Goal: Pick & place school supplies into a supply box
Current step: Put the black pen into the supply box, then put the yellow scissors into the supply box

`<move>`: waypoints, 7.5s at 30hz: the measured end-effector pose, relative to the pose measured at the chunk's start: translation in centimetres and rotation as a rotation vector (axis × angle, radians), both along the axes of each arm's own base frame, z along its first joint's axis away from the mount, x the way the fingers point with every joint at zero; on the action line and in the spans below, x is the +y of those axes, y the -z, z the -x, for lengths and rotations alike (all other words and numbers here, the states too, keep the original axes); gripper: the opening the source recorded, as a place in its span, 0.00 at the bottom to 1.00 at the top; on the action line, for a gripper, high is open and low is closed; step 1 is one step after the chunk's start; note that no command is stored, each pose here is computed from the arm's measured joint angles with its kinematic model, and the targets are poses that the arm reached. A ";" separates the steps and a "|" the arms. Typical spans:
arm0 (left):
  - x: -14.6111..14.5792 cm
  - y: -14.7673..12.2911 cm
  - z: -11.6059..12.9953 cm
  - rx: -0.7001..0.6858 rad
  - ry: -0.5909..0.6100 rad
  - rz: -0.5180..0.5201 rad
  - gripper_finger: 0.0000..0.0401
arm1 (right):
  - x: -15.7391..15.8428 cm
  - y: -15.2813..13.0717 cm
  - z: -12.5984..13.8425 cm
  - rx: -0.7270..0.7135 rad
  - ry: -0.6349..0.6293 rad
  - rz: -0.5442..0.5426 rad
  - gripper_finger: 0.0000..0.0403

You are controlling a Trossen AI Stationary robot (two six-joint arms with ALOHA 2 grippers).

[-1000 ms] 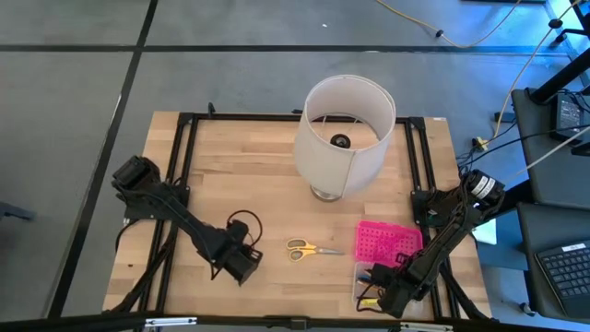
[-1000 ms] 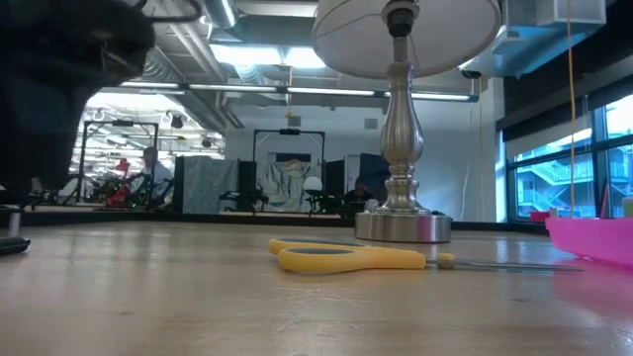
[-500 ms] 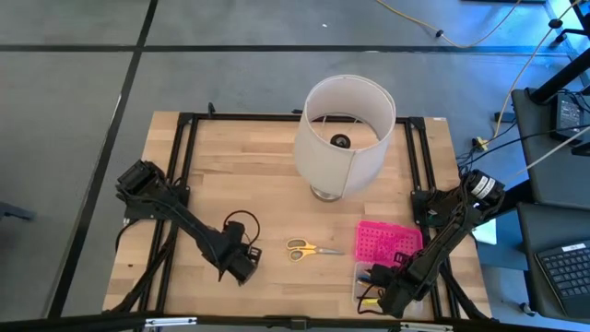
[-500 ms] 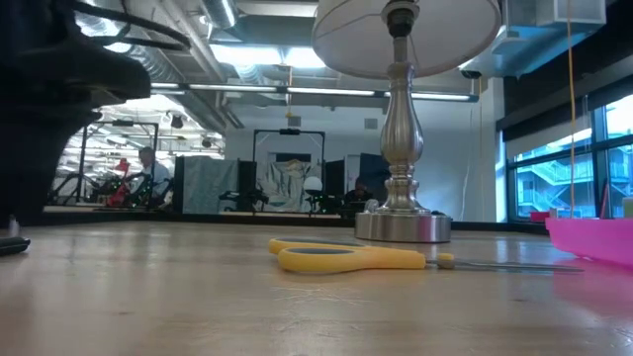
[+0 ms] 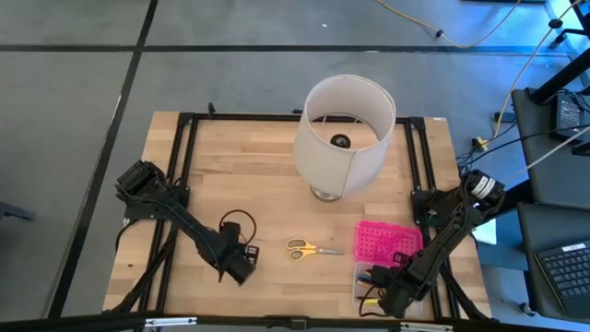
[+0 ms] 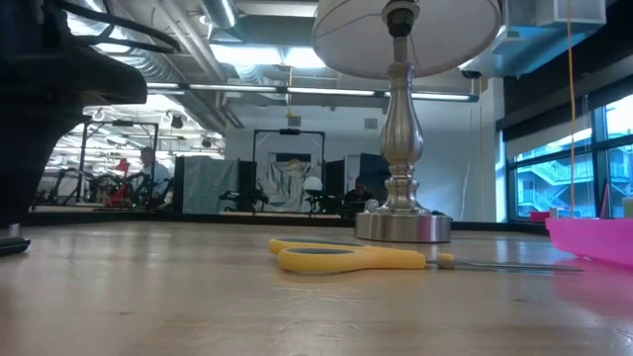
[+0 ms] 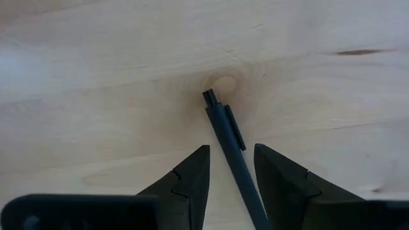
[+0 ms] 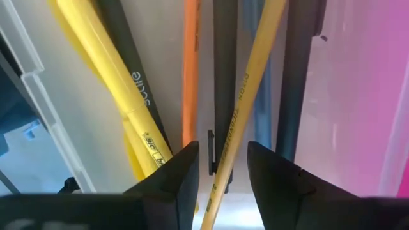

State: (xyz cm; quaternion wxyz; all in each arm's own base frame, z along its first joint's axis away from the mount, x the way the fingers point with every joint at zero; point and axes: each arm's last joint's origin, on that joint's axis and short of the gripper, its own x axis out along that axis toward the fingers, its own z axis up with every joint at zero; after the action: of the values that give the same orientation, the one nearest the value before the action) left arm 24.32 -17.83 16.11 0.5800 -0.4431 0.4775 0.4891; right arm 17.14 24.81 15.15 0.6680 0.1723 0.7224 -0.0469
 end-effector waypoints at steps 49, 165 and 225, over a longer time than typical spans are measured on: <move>-0.7 2.9 -0.7 0.101 0.230 0.000 0.13 | 0.6 0.0 0.9 0.028 -0.036 -0.020 0.34; 2.7 -4.5 -14.0 -0.584 1.234 -0.585 0.38 | 0.5 -6.8 -4.7 -0.267 -0.008 0.027 0.12; -1.3 -2.4 -9.4 -0.357 1.229 -0.321 0.38 | -0.6 -7.2 -4.7 -0.377 0.048 0.254 0.36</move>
State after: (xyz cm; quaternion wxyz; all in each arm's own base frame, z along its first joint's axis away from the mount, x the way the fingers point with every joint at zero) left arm 33.72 -19.10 18.49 0.8827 -0.0720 0.4614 0.0531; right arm 21.84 24.24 22.34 0.8063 0.1094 0.5687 -0.1202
